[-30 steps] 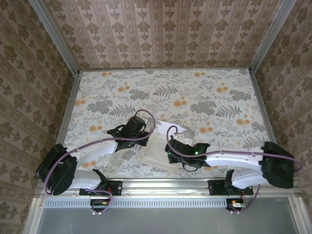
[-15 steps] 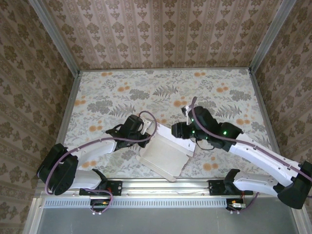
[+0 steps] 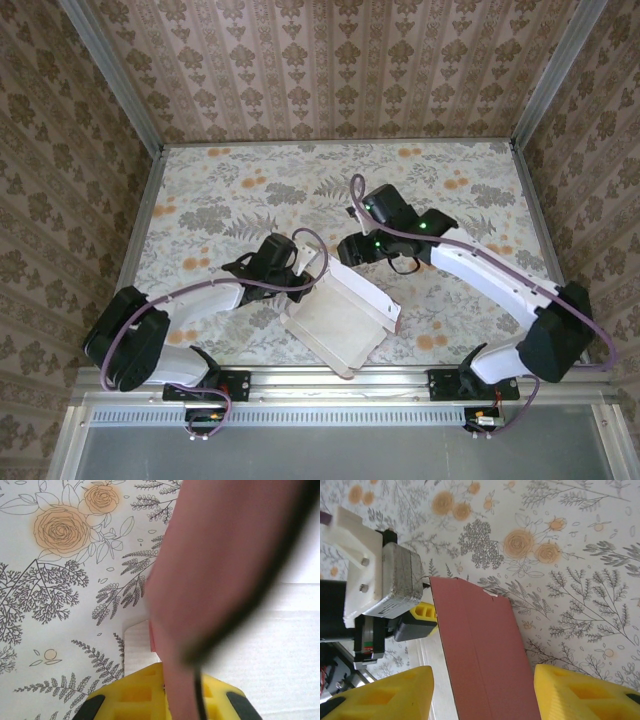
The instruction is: Fold the paper box
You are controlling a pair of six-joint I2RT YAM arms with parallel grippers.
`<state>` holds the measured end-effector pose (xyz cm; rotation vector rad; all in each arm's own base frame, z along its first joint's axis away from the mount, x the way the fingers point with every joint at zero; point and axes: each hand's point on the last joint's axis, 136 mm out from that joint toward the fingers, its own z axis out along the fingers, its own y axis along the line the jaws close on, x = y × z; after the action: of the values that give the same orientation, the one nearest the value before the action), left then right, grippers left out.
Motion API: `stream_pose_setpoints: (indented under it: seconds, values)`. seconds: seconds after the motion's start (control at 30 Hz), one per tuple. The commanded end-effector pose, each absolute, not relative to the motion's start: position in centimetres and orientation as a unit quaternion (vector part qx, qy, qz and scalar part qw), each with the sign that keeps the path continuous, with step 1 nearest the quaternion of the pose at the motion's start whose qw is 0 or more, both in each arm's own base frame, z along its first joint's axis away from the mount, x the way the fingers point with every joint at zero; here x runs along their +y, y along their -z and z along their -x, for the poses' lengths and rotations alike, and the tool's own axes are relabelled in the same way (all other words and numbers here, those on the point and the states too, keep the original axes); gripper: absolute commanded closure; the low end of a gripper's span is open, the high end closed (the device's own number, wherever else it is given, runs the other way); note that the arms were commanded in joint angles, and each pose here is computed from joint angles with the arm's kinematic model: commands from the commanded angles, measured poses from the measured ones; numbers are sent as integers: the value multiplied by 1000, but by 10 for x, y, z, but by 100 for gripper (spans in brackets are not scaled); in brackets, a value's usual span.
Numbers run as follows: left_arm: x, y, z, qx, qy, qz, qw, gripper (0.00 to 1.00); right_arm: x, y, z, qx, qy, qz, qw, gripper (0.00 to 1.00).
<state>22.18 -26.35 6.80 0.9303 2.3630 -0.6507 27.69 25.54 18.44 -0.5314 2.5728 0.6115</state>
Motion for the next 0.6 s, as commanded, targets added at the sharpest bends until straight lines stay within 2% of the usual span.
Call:
stream_pose_setpoints:
  seconds: [0.0, 0.3, 0.57]
  values:
    - [-263, -60, -216, 871, 239, -360, 233, 98, 265, -182, -269, 922, -232, 240, 194, 43]
    - [-265, -63, -218, 870, 239, -365, 232, 96, 277, -169, -268, 919, -247, 252, 173, 46]
    - [-265, -62, -217, 870, 239, -365, 230, 95, 269, -161, -273, 925, -227, 245, 183, 68]
